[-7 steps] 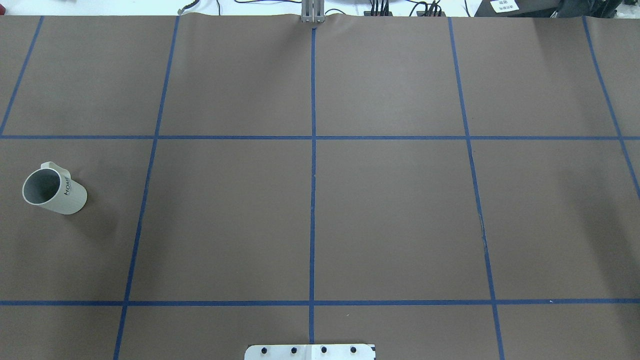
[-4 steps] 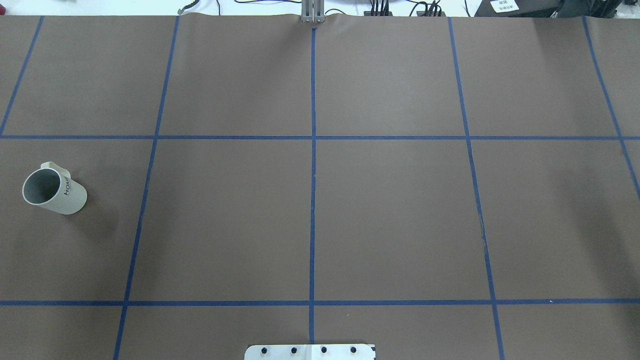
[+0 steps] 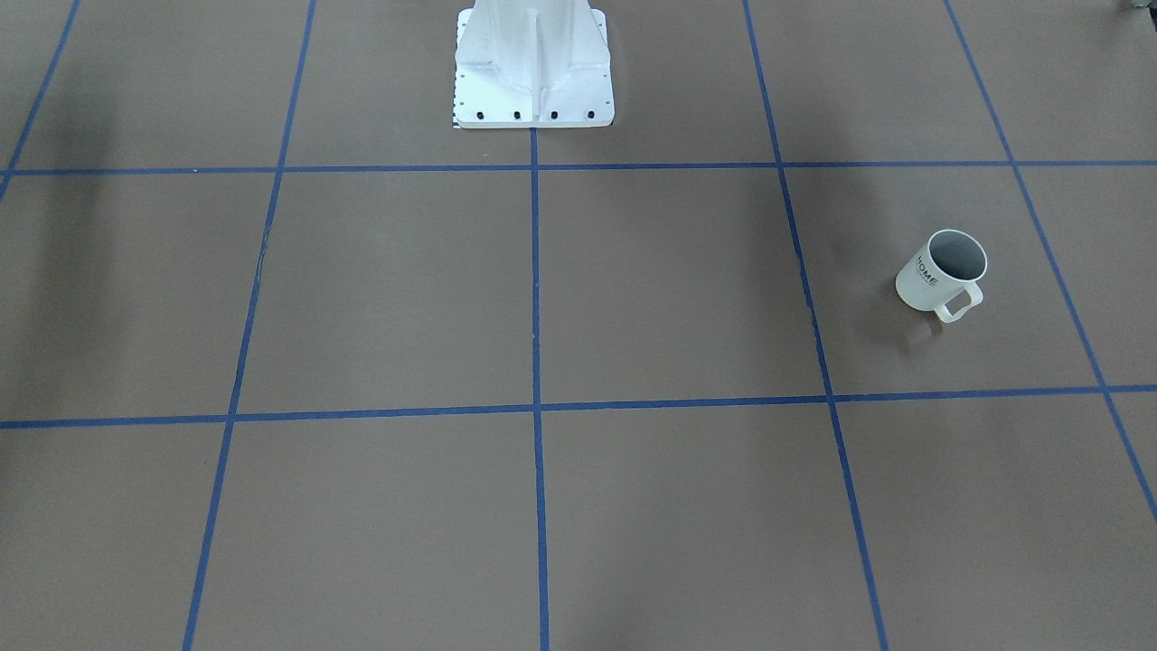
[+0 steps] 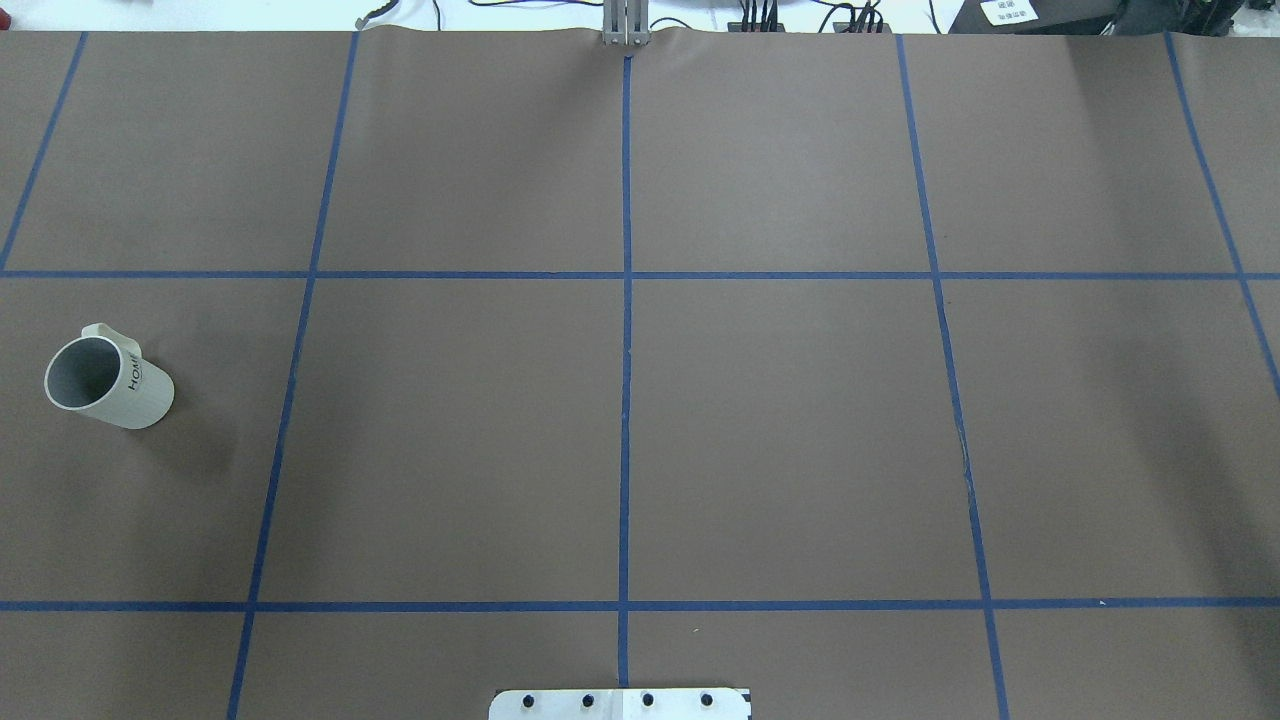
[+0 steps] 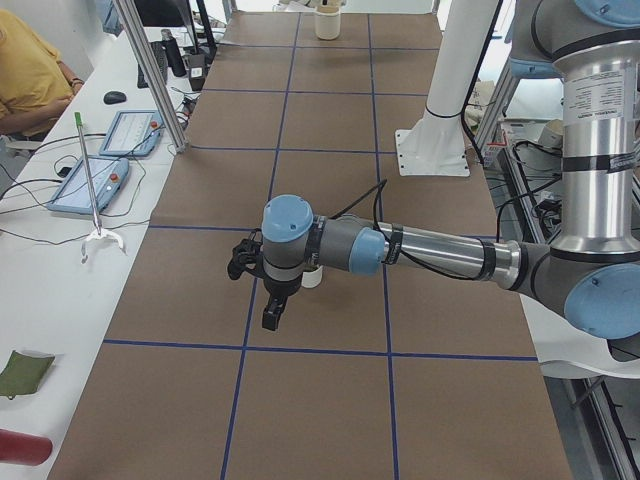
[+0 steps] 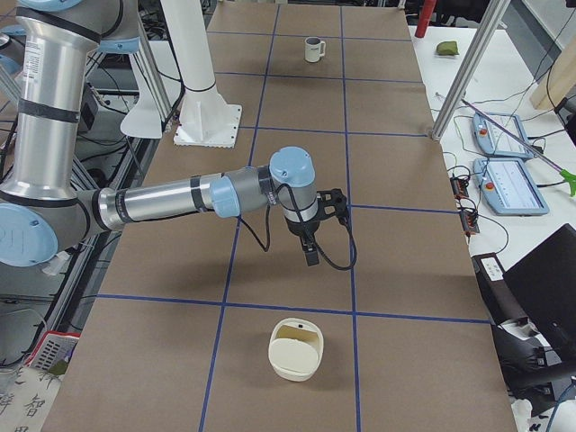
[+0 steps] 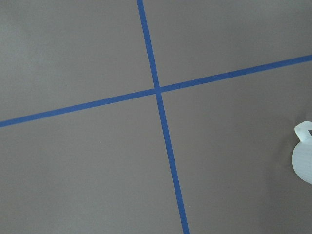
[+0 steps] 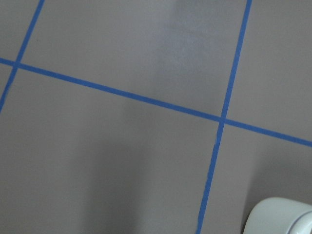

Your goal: Left arm hands cup to right arm to dump lemon

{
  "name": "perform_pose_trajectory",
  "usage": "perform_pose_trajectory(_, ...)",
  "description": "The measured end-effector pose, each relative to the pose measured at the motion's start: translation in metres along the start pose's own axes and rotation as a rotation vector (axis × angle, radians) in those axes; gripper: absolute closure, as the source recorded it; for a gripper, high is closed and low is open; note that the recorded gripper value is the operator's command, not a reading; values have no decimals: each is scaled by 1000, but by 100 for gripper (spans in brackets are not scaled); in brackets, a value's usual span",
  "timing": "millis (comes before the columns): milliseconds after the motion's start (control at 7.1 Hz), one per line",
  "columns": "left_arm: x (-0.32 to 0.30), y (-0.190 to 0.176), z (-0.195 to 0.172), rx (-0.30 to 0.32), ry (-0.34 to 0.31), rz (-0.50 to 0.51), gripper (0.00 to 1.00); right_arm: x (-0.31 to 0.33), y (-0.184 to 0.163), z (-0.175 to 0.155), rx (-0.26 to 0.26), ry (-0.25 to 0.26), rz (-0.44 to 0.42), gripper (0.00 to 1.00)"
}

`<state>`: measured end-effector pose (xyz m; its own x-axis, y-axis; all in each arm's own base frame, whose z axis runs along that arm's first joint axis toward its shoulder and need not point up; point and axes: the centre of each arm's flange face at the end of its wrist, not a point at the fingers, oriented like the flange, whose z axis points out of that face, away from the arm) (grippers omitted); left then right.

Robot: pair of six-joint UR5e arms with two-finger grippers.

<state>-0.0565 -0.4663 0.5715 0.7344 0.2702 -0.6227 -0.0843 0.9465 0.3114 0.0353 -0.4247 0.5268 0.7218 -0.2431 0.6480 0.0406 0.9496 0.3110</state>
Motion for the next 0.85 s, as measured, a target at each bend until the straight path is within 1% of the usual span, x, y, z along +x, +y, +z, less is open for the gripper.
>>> perform_pose_trajectory(141, 4, -12, -6, 42, -3, 34, 0, -5, -8, -6, 31, -1, -4, 0)
perform_pose_trajectory(282, 8, -23, -11, 68, -3, 54, 0, -8, -11, -10, 61, 0, -21, 0)
perform_pose_trajectory(564, 11, -32, -15, 91, 0, 72, 0, -12, -10, -13, 130, -4, -79, 0)
perform_pose_trajectory(704, 13, -35, -17, 112, -1, 85, 0, -19, -13, -12, 156, -17, -110, 0)
perform_pose_trajectory(845, 15, -38, -17, 126, 0, 94, 0, -35, -22, -9, 176, -41, -156, 0)
